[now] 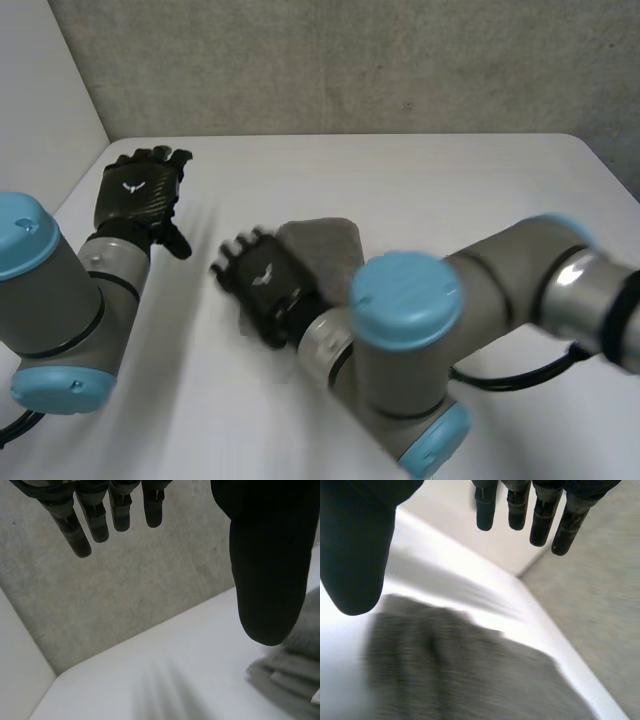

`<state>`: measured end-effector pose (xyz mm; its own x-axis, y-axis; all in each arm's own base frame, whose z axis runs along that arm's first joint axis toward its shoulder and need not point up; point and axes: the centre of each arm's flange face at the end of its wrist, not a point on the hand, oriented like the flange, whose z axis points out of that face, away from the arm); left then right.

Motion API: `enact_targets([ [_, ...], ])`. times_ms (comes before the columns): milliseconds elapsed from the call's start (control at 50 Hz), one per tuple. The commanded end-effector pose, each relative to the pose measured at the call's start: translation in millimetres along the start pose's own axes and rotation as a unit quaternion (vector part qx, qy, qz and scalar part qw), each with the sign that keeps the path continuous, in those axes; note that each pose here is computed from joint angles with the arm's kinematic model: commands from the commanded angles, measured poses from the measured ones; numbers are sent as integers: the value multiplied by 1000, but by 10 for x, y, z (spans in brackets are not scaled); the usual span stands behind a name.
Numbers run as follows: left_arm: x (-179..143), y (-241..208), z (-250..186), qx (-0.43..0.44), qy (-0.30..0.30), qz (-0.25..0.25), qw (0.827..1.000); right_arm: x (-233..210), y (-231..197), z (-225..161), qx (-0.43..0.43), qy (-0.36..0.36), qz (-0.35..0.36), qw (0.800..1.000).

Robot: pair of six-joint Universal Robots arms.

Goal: Fold the towel.

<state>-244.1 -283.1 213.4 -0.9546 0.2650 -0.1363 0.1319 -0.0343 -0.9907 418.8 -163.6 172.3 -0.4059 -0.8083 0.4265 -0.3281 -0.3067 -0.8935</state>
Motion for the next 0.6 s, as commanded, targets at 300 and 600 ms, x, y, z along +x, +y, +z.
enact_targets([
  [300, 1090, 194, 14, -14, 215, -73, 974, 1397, 457, -392, -83, 187, 268, 941],
  [600, 927, 733, 127, -143, 178, -73, 971, 1284, 672, -125, -111, 135, 298, 939],
])
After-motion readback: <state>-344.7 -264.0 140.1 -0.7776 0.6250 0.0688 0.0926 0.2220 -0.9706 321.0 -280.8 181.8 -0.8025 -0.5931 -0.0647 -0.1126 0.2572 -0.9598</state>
